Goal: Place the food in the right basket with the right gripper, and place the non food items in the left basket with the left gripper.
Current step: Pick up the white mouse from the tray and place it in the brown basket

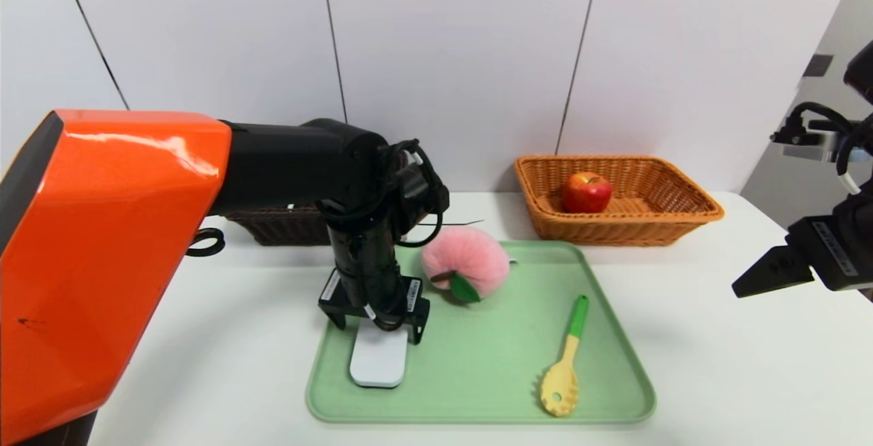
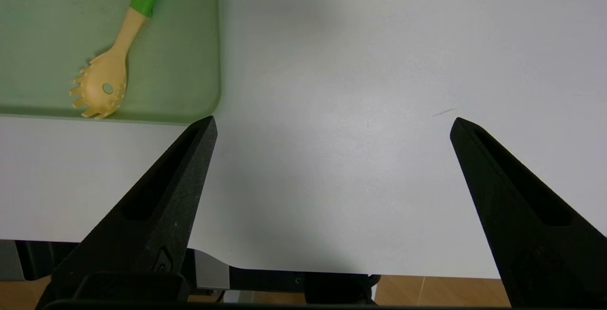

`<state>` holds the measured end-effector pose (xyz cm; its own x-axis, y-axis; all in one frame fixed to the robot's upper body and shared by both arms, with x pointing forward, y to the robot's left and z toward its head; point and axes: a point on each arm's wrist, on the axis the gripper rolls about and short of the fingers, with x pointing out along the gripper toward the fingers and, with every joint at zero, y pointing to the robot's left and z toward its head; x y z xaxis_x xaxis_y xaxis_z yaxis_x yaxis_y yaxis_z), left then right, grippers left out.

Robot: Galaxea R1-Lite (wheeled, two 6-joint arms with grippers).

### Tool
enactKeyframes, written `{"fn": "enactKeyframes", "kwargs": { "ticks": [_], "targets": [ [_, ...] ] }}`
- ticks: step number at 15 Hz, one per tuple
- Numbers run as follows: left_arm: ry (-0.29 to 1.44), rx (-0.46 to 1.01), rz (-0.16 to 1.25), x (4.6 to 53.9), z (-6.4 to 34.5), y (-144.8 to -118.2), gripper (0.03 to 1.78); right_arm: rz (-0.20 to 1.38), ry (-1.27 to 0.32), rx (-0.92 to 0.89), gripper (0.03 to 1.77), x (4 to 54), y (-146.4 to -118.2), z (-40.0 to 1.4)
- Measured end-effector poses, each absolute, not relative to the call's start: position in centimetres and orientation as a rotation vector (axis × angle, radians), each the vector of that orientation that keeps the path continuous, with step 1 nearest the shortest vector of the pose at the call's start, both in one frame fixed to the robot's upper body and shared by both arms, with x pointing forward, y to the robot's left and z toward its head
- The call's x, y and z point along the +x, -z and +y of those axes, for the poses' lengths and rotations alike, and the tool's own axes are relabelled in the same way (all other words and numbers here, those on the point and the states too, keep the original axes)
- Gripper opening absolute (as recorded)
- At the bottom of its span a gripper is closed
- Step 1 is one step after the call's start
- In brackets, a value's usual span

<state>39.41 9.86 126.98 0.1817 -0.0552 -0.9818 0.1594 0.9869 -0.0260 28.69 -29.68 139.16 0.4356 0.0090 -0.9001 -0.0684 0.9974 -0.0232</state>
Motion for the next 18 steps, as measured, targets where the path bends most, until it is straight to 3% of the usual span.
{"fn": "enactKeyframes", "kwargs": {
  "ticks": [4, 8, 14, 18],
  "targets": [
    [0.152, 0.092, 1.384, 39.5, 9.8, -126.8, 1.63, 1.119, -0.048, -0.059, 1.70, 28.7, -139.2, -29.7],
    [0.154, 0.087, 1.387, 39.8, 9.6, -126.3, 1.05, 1.122, -0.049, -0.059, 1.70, 28.7, -139.1, -29.7],
    [0.172, 0.072, 1.378, 39.7, 9.6, -126.9, 1.01, 1.123, -0.054, -0.067, 1.70, 28.7, -139.1, -29.7],
    [0.214, 0.034, 1.297, 38.6, 10.2, -130.3, 1.01, 1.122, -0.051, -0.066, 1.70, 28.7, -139.1, -29.7]
  ]
}}
